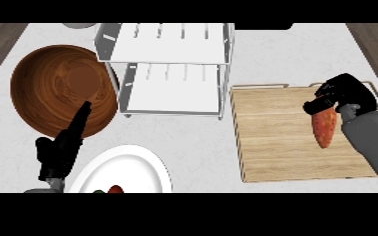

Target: Pick the sweet potato from the tray and place it in the tiered basket

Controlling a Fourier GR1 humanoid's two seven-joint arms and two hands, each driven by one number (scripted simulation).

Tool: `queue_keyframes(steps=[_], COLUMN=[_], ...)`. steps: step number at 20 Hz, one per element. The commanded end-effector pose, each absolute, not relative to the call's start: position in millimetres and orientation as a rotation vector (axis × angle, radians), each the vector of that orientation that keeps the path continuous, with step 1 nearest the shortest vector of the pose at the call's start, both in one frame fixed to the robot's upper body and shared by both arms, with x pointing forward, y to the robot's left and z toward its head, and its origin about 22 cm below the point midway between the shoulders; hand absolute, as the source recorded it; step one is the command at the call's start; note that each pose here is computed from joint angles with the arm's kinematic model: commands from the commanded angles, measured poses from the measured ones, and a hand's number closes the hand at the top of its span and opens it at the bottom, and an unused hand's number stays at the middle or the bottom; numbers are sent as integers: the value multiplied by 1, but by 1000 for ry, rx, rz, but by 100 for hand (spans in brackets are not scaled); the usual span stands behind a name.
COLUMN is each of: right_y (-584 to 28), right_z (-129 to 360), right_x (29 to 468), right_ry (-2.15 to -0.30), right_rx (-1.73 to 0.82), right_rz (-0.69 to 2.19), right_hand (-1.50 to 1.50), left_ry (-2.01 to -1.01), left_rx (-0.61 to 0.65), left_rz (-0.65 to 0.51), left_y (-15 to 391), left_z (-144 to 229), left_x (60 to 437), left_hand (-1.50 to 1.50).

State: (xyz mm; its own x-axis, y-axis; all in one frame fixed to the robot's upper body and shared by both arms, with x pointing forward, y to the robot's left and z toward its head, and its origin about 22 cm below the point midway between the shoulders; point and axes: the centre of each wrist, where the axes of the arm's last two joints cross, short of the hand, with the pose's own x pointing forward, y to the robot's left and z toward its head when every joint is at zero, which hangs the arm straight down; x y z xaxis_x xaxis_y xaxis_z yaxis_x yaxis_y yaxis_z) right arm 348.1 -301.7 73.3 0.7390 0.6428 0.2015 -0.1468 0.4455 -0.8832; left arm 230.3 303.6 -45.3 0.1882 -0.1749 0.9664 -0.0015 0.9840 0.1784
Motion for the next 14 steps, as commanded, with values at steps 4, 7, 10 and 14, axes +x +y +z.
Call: queue_keyframes(steps=[4,7,10,14], right_y=[-290,-288,-281,-266], right_z=[69,71,102,137], right_x=[325,316,321,319], right_ry=[-845,-1002,-1218,-1470], right_rx=[-983,-985,-907,-696], right_rz=[994,1104,919,763], right_hand=[150,150,150,150], left_ry=[-1521,-1510,-1508,-1511], left_rx=[-54,-40,-30,-7], left_rz=[-192,-196,-185,-181], left_y=[251,258,252,268], left_z=[-31,-27,-30,-23], left_x=[249,252,255,255], left_hand=[0,0,0,0])
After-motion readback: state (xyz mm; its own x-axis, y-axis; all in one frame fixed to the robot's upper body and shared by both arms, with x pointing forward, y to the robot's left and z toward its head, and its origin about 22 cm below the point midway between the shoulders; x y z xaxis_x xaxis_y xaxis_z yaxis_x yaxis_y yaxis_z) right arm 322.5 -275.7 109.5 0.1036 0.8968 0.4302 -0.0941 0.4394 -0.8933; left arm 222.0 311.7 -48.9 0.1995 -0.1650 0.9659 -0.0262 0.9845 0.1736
